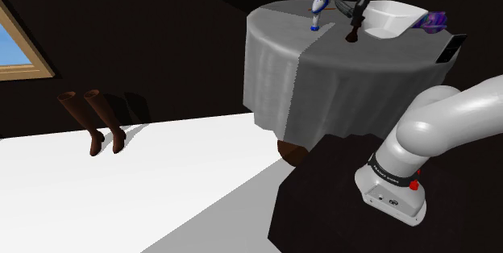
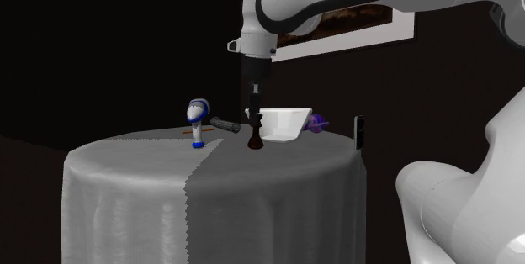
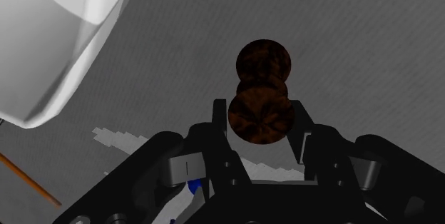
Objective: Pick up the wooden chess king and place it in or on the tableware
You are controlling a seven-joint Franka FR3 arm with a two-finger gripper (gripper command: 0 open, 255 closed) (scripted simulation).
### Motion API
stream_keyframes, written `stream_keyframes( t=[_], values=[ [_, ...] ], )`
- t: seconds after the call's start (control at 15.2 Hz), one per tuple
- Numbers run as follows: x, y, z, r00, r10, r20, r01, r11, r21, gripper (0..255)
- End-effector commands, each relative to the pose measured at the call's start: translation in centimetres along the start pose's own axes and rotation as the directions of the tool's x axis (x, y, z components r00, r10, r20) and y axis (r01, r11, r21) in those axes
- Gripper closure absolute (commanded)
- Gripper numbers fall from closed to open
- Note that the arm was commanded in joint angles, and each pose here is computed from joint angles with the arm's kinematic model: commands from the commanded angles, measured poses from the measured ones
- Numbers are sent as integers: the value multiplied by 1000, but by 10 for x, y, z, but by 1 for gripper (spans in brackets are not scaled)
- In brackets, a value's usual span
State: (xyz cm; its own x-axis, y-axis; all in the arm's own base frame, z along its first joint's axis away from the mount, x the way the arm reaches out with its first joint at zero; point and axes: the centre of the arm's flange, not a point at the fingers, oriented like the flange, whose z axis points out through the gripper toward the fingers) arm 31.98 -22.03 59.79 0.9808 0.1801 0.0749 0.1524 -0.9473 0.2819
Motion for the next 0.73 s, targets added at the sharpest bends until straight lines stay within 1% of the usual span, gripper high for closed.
stream_keyframes(
  t=[0.0, 0.66],
  values=[
    [0, 2, -10, 1000, 0, 1, 0, 1000, 0, 255],
    [4, 17, -61, 1000, 0, 1, 0, 1000, 0, 255]
  ],
)
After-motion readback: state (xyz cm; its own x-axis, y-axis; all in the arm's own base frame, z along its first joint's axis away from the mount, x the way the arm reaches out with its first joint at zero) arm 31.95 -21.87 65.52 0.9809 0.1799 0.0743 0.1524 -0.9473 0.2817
